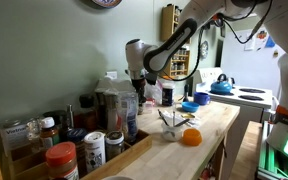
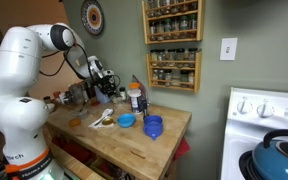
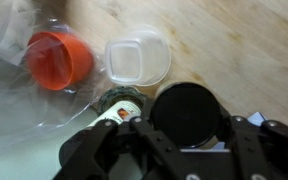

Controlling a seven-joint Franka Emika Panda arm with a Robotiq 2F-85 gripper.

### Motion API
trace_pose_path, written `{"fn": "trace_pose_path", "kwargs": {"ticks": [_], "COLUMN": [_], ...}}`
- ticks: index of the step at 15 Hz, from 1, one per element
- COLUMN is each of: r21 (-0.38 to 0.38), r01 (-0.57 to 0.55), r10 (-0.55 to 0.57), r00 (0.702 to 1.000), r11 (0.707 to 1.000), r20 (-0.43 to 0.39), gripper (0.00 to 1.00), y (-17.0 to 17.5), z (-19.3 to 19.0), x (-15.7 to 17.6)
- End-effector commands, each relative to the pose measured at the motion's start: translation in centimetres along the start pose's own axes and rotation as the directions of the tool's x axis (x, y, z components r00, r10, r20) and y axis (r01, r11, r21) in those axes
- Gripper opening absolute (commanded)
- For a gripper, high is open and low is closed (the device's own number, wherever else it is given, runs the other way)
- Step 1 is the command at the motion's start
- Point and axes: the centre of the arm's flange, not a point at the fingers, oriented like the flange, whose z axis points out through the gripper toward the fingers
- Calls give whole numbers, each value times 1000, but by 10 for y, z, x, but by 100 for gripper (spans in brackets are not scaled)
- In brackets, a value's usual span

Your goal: Pick up the spice bottle next to the blue bowl and move it forward on the table

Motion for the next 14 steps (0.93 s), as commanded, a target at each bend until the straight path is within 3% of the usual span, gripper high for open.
{"fn": "trace_pose_path", "kwargs": {"ticks": [1, 3, 7, 12, 14], "r21": [21, 20, -14, -36, -4], "r01": [19, -7, -45, -46, -3], "r10": [-19, 8, 44, 47, 3], "r00": [1000, 1000, 998, 999, 1000], "r11": [1000, 1000, 999, 998, 1000], "r20": [15, -17, -38, 26, 8], "gripper": [88, 99, 100, 100, 100], "y": [1, 10, 27, 33, 15], "z": [-7, -19, -45, -95, -107], "x": [5, 3, -8, -81, -104]}}
